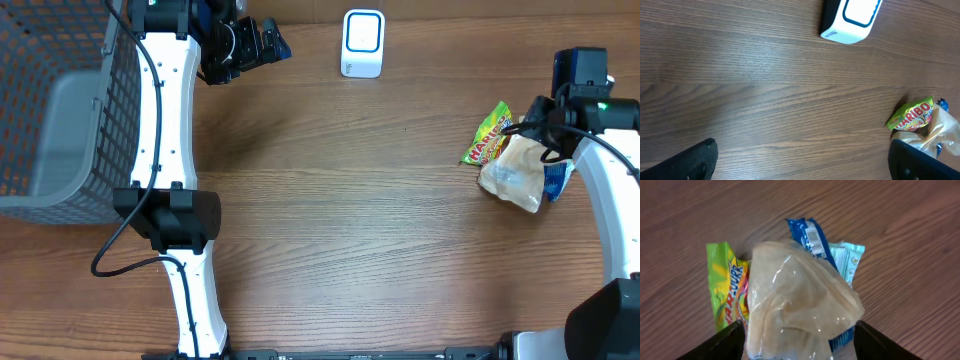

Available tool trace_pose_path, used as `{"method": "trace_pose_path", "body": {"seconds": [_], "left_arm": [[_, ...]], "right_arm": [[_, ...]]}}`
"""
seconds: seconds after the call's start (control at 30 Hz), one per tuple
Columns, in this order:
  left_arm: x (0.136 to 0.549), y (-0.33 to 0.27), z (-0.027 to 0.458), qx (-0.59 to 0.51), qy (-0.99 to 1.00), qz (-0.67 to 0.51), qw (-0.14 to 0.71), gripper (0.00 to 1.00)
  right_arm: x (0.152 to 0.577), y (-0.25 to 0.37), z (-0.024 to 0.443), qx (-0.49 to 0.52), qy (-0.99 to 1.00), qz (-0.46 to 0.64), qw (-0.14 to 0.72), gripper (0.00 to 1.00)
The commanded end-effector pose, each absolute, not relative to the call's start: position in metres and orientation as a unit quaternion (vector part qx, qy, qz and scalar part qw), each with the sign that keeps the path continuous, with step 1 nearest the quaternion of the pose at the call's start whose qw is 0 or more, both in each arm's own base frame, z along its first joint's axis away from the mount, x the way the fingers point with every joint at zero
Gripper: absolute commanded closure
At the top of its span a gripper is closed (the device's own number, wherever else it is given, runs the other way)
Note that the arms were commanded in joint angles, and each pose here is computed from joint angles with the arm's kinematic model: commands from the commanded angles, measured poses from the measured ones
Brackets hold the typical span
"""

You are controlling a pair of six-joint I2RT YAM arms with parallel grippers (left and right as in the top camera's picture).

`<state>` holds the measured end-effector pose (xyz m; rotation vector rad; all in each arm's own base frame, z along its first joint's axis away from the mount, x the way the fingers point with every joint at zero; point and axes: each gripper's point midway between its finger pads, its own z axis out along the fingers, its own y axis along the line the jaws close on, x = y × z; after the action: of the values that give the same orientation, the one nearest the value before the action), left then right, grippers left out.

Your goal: Scan the item barcode

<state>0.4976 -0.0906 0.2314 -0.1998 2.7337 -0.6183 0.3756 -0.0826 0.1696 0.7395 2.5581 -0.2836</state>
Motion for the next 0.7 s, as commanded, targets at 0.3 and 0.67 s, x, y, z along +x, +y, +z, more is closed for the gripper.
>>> {"method": "trace_pose_path", "body": {"seconds": [0.3, 0.67], "left_arm": [[0.497, -0.093, 0.244, -0.063, 0.957, -0.216, 0.182, 0.00], [0.497, -0.093, 0.244, -0.063, 0.957, -0.216, 0.182, 0.00]], "right_arm": [[0.355, -0.034, 0.302, 0.237, 0.919, 0.046, 0.313, 0.26], [0.220, -0.013, 0.392, 0.218, 0.886, 0.084, 0.400, 0.00]]}}
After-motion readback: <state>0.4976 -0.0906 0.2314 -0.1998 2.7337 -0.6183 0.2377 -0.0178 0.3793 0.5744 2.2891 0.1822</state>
